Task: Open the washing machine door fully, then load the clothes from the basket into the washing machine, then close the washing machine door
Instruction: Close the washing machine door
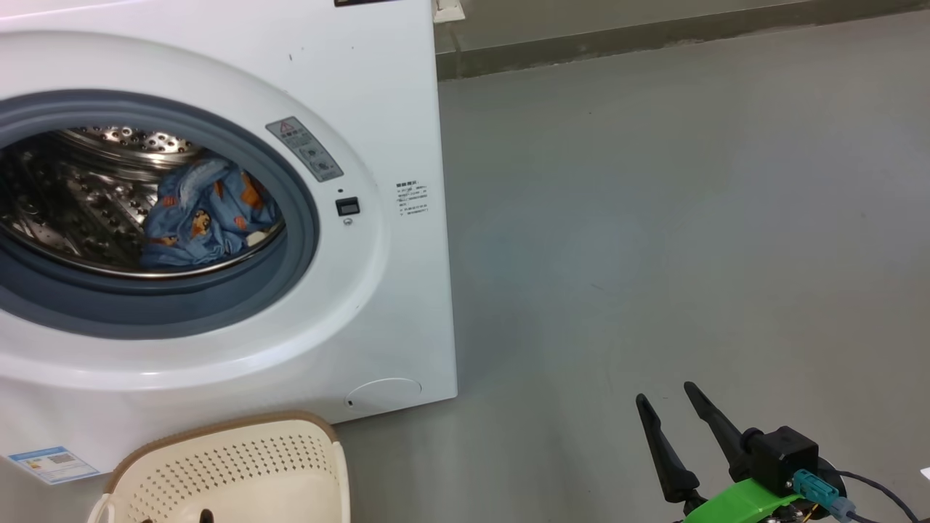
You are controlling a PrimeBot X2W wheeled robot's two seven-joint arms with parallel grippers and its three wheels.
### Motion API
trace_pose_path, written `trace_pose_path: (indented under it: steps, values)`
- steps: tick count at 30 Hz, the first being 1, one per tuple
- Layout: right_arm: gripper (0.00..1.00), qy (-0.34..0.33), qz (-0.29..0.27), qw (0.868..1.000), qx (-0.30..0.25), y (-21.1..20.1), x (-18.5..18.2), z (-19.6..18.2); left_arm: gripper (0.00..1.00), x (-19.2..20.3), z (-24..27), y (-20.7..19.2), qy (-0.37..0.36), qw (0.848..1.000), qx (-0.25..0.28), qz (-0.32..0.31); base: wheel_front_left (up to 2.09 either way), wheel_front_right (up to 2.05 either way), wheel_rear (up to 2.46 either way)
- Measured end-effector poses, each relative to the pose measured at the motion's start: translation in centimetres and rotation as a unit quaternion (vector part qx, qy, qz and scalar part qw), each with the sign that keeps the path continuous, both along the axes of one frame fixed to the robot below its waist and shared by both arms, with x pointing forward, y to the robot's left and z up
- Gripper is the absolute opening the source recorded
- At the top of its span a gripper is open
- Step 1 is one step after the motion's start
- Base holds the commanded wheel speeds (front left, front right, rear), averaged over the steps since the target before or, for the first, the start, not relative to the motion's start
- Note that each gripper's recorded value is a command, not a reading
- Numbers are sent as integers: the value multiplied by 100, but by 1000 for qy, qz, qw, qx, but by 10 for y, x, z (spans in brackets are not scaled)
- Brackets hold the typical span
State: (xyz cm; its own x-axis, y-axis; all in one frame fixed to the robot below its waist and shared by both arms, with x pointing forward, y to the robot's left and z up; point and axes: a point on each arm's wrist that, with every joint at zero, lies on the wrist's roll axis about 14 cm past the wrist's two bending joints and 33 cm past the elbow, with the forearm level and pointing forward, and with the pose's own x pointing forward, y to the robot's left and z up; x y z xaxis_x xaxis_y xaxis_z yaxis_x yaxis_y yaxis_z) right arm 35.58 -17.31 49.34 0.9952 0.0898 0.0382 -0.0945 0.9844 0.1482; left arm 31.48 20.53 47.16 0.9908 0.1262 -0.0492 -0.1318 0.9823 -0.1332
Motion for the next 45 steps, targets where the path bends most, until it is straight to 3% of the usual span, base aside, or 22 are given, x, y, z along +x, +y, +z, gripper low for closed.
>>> trace_pose_path:
  steps: [45]
  values:
    - [100, 2, 5, 1000, 1, 4, 2, -1, 100, -2, 2, 10, 0, 1000, 17, 17, -12, 12, 0]
